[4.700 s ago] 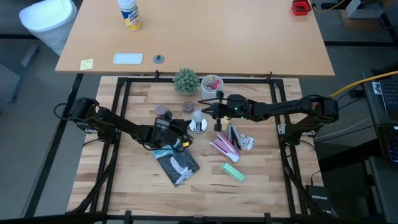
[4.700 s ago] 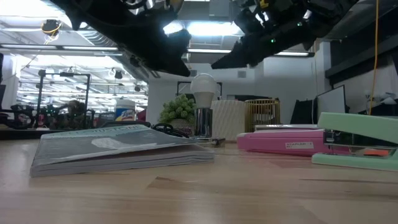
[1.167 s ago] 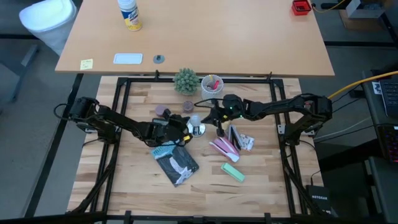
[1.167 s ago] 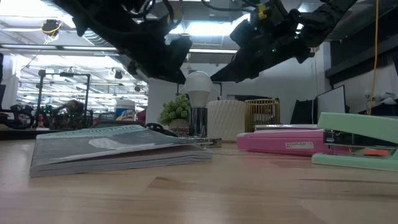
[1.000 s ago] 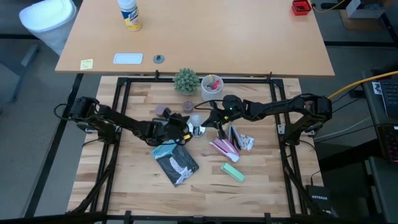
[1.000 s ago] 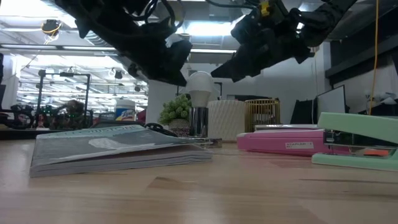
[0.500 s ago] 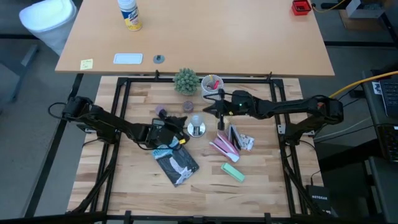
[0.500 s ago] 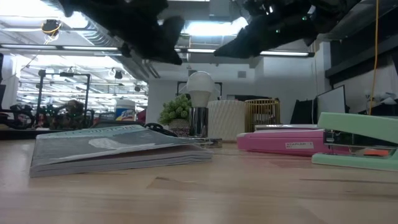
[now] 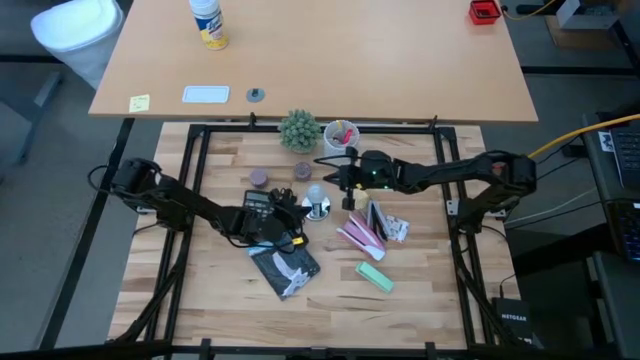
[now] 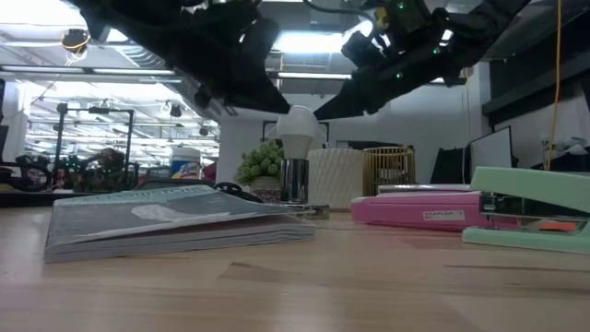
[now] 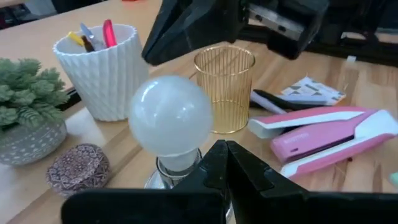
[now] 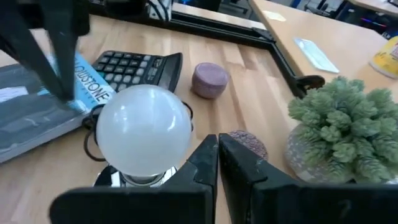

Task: Screw lightbulb
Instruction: Insert the lightbulb into the lamp

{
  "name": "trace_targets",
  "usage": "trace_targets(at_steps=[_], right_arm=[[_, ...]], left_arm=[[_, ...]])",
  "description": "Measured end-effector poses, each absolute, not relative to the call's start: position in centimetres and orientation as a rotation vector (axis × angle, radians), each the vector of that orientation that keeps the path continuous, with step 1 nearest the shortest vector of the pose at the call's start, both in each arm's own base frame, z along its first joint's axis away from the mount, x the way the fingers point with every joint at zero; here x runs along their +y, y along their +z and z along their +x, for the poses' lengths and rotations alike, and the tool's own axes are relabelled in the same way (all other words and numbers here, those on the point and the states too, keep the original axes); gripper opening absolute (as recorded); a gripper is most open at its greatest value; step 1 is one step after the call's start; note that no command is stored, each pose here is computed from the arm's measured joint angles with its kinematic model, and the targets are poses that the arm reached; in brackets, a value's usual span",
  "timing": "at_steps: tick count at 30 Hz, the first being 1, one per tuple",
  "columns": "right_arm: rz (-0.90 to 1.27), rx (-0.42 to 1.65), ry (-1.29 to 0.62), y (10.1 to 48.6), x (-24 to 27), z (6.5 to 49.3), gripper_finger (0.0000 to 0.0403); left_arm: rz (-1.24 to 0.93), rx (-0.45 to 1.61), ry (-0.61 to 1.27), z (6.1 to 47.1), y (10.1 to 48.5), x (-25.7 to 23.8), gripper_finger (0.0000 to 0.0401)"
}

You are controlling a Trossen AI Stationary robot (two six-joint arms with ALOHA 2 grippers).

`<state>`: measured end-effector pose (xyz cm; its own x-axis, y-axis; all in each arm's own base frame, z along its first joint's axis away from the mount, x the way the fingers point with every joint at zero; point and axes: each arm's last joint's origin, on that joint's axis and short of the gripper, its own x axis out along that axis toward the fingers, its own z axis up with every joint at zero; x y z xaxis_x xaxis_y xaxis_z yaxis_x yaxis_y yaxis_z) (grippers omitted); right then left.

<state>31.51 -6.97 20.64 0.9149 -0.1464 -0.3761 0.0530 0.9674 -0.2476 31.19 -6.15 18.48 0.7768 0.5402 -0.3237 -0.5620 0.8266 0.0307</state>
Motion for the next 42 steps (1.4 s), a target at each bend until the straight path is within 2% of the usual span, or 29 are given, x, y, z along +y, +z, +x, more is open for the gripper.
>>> trace_targets(at_steps=[20,31,37,42], right_arm=[[-0.108,0.428,0.12,19.9,-6.2,31.4,0.002],[-0.173,0.402,0.236,20.2,-2.8,31.9,0.002],[-0.296,0.364,0.063,22.3,-2.6,31.2,0.002],[-0.374,0.336,-0.111,23.9,-3.3,30.5,0.002]], left_arm=[[-0.029,0.328,0.778,31.1,18.0,-4.6,0.0],[-0.025,0.282,0.931,30.7,18.0,-3.9,0.0],[0.017,0.266,0.905,30.3,19.1,-4.9,0.0],[0.009,0.261,0.743,30.2,20.2,-6.2,0.0]])
